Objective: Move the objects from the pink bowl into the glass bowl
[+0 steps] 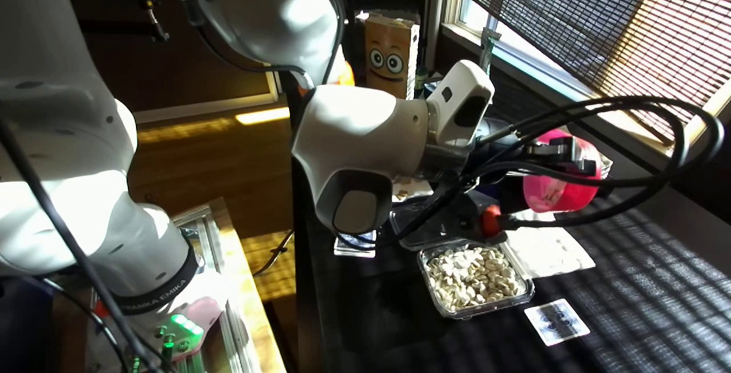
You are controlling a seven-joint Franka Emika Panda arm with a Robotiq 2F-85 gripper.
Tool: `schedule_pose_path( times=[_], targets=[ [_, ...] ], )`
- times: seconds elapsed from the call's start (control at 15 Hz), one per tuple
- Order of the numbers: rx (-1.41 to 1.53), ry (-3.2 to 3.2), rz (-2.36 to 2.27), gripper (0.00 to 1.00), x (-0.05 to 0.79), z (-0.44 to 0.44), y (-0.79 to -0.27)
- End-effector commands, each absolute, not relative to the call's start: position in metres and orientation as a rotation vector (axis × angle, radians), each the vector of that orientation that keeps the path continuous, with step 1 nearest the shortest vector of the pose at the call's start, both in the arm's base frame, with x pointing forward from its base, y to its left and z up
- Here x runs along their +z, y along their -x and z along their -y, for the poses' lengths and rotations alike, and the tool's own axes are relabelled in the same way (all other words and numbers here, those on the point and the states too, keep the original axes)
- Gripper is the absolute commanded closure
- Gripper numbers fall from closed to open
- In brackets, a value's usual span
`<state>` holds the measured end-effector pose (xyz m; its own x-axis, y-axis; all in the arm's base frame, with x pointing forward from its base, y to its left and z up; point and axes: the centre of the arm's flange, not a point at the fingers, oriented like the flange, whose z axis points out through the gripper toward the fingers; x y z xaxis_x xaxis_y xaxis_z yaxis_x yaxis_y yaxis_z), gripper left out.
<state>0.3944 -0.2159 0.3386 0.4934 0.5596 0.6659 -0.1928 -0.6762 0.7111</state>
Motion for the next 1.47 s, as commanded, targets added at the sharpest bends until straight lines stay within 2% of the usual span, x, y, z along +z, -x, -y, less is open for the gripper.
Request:
schedule_pose_path(
  times=[0.0, 1.4],
  targets=[
    [1.300, -1.911, -0.389, 0.99, 0.330, 0.211, -0.382],
    [1.310, -1.799, -0.436, 0.99, 0.349, 0.216, -0.371]
  ],
)
